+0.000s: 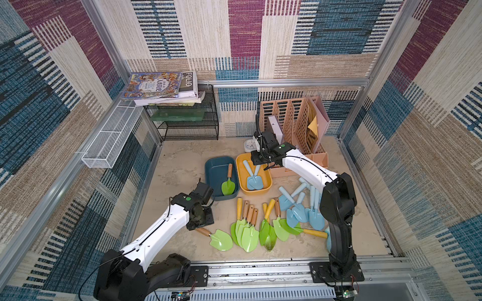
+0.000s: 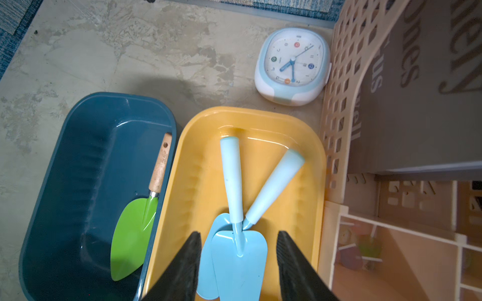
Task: Sort the small shovels by color and place them into the storage box
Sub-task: Pick up the shovel from the center of the board.
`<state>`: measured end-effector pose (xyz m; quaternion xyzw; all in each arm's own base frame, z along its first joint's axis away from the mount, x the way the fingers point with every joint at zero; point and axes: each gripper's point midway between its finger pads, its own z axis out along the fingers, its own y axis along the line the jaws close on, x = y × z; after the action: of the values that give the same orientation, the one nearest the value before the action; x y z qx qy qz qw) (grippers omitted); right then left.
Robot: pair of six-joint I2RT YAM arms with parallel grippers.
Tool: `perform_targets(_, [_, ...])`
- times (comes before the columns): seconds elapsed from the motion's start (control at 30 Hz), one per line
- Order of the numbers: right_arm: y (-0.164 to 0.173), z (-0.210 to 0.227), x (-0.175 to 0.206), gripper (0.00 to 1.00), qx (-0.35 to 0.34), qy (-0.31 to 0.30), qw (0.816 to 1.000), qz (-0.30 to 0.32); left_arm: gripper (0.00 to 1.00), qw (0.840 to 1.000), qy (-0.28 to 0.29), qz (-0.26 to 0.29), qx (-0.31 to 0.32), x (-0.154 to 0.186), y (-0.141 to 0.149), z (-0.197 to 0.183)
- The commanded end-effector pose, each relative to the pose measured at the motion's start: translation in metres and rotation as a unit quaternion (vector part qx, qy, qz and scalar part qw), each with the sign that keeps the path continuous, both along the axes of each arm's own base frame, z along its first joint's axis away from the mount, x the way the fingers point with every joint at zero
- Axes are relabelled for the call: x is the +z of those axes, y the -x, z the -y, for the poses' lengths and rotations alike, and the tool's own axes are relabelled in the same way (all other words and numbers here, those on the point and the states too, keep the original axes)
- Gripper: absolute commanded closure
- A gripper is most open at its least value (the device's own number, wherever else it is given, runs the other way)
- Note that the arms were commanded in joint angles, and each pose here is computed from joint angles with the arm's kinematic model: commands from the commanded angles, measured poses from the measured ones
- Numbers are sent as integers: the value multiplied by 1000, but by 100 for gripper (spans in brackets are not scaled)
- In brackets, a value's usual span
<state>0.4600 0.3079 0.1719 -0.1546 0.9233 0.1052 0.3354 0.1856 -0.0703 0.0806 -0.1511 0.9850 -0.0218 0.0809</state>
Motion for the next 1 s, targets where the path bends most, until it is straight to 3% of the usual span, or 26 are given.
perform_targets(0.0, [5, -2, 1, 50, 9, -11, 1000, -4, 39, 999, 18, -22, 24, -4, 16, 2])
perform_targets(0.2, [15, -3, -5, 50, 21, -9, 1000, -16, 38, 997, 12, -58, 59, -21, 27, -1])
perform_targets(0.7, [26, 4, -9, 50, 22, -9, 999, -21, 41, 990, 11, -89, 111, -56, 11, 0])
perform_targets(0.97, [27, 4, -12, 52, 13, -14, 999, -26, 80, 989, 10, -101, 104, -64, -7, 0])
